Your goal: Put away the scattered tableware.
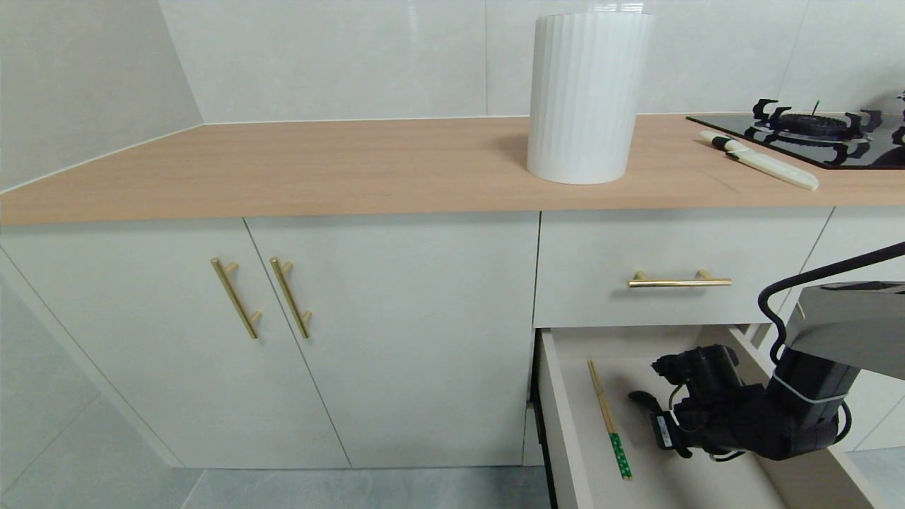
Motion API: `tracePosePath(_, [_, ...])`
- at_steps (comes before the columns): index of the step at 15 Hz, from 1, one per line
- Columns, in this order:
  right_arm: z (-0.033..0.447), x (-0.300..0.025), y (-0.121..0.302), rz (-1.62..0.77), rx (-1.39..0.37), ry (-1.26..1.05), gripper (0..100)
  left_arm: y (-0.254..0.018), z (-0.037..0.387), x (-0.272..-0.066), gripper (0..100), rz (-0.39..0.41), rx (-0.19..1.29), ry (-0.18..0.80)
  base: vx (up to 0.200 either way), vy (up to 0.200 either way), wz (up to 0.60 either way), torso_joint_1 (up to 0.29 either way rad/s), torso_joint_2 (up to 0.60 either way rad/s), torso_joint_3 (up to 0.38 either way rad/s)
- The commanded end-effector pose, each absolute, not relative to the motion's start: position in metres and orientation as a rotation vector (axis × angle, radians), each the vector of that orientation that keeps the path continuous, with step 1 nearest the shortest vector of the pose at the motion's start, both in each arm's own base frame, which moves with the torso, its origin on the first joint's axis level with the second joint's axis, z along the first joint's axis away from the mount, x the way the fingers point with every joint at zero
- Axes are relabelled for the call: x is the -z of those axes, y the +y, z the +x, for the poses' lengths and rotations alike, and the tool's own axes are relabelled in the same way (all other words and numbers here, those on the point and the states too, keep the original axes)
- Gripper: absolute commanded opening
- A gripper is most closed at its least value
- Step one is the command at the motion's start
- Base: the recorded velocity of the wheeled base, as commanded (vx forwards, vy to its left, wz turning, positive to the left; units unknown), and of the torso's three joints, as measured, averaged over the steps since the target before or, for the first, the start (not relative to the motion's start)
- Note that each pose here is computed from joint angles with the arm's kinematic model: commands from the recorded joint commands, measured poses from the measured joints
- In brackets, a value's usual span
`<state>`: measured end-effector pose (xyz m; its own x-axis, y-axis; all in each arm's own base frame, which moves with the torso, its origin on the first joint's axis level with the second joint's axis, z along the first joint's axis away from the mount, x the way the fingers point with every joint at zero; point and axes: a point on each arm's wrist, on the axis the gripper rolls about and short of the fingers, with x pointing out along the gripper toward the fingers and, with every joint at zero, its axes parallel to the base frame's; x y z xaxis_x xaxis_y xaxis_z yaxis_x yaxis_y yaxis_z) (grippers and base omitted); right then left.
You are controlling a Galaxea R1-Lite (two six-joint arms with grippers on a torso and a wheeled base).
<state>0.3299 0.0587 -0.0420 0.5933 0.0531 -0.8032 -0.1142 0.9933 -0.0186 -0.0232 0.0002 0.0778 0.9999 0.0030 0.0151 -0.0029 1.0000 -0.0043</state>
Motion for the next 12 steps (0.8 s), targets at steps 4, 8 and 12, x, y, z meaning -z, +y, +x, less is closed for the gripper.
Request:
tracePosePath(4, [0.332,0.039,0.06,-0.056,-0.093,0.91,100,0.0,-0.023,-0.078,100,-0.005,-0.003,-0.014,0.0,0.0,0.0,0.0,0.0,0.0])
tracePosePath(8, [0.332,0.039,0.059,-0.054,-0.093,0.905,100,0.0,-0.023,-0.078,100,-0.005,-0.003,-0.014,0.0,0.0,0.0,0.0,0.0,0.0])
tracePosePath(12, [0.326,0.006,0.059,-0.018,-0.083,0.828,100,0.0,-0.023,-0.078,100,-0.005,-0.003,-0.014,0.0,0.0,0.0,0.0,0.0,0.0])
